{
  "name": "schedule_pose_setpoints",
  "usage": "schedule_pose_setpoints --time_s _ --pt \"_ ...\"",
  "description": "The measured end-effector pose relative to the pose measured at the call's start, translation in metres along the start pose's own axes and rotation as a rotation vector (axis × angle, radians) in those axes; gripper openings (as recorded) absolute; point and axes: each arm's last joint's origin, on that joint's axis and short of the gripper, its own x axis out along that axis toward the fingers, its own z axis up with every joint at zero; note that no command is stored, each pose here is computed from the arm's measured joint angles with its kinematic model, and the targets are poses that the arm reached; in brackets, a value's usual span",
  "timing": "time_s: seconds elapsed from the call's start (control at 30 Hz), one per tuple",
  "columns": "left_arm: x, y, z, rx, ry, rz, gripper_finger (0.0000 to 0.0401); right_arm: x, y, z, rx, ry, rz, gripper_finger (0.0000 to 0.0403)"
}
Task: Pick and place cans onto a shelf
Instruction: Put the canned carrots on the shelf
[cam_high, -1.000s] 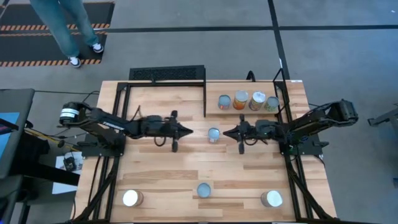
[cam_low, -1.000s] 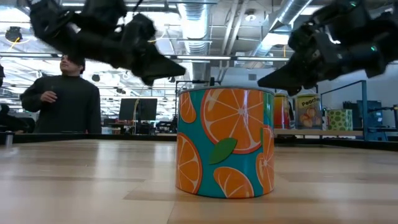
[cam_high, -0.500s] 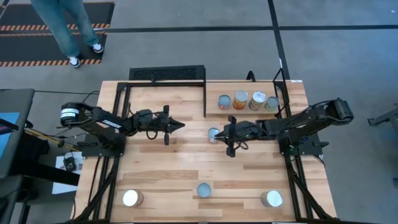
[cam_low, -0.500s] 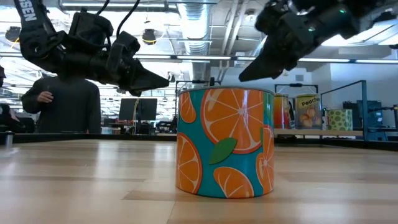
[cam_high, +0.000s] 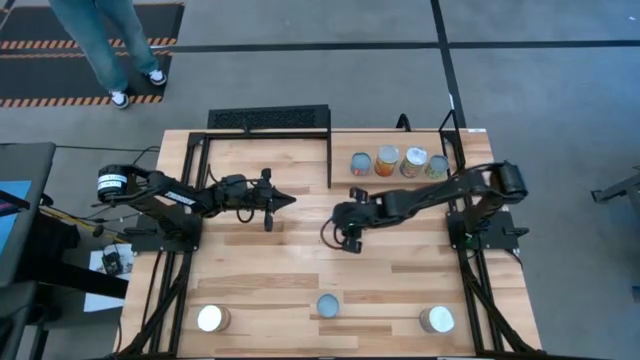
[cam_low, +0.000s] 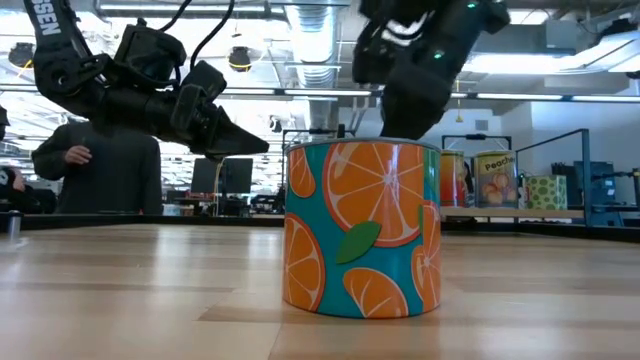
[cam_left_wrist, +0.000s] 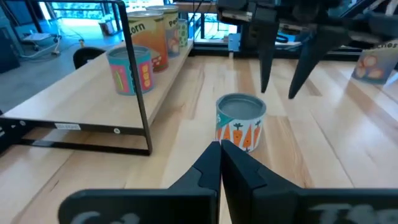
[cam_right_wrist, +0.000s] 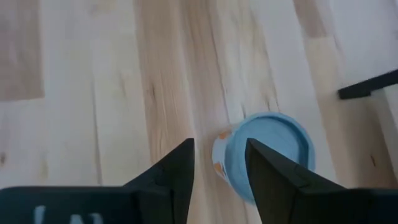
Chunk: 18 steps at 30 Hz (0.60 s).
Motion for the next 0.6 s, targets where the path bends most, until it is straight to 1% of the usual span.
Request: schedule_pose_setpoints --time_s 0.13,0.27,0.33,0.47,0.6 --pt "0.000 0.000 -0.001 -0.001 0.007 0.003 0.0000 0.013 0.004 0.008 -0.012 0.094 -0.022 0.0151" --pt "0.000 0.000 -0.001 -0.002 0.015 0.005 0.0000 0.024 0.004 0.012 -0.007 0.179 -0.090 0.0130" --pt "0.000 0.000 -0.002 -0.003 0.018 0.005 0.0000 0.029 0.004 0.012 -0.014 0.222 -0.103 0.0119" --pt "0.000 0.000 -0.002 -0.003 0.020 0.005 0.0000 0.039 0.004 0.014 -0.019 0.259 -0.114 0.0097" --pt "0.000 0.000 -0.002 -0.003 0.020 0.005 0.0000 0.039 0.003 0.015 -0.037 0.298 -0.122 0.0070"
